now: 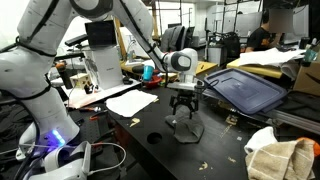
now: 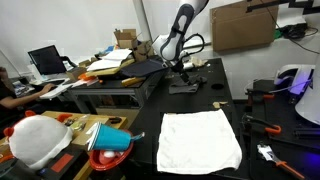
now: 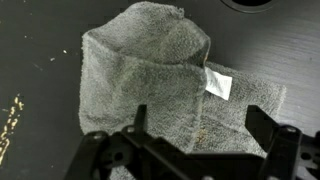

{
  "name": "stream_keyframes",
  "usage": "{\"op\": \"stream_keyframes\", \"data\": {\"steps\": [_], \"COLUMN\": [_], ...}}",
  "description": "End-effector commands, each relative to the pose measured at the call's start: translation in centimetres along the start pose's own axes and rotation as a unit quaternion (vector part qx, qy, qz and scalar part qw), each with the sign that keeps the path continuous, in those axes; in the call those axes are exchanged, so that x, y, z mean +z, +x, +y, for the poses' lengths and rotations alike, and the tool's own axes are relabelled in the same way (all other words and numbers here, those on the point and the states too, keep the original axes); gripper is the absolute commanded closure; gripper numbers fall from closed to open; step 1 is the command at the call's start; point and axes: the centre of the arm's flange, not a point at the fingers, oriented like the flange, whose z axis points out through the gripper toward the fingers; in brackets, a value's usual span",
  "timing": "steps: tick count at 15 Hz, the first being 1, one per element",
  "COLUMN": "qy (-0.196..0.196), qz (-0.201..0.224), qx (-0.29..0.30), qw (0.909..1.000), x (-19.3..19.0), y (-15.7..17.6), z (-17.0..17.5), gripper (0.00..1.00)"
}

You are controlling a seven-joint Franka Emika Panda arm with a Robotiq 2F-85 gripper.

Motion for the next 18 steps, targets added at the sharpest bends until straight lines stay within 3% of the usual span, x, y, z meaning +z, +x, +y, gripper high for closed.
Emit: {"op": "stream_keyframes", "data": {"steps": [1,7,8,10,18], "qy": [-0.026,-0.062,-0.064,-0.066,-0.057], "qz": [-0.019,-0.047,-0.051,-0.056,-0.062], "qx": [-0.044,-0.102,-0.111,-0.121,-0.138], "qw": [0.9985,0.9917,0.9905,0.9888,0.9869], "x": [0.5,1.0,1.2,1.4,1.5], "y": [0.2,-0.5,-0.5,-0.5,-0.4], "z": [-0.2,-0.5,-0.6,-0.8,-1.3], "gripper": [0.00,0.00,0.25,0.32,0.95]}}
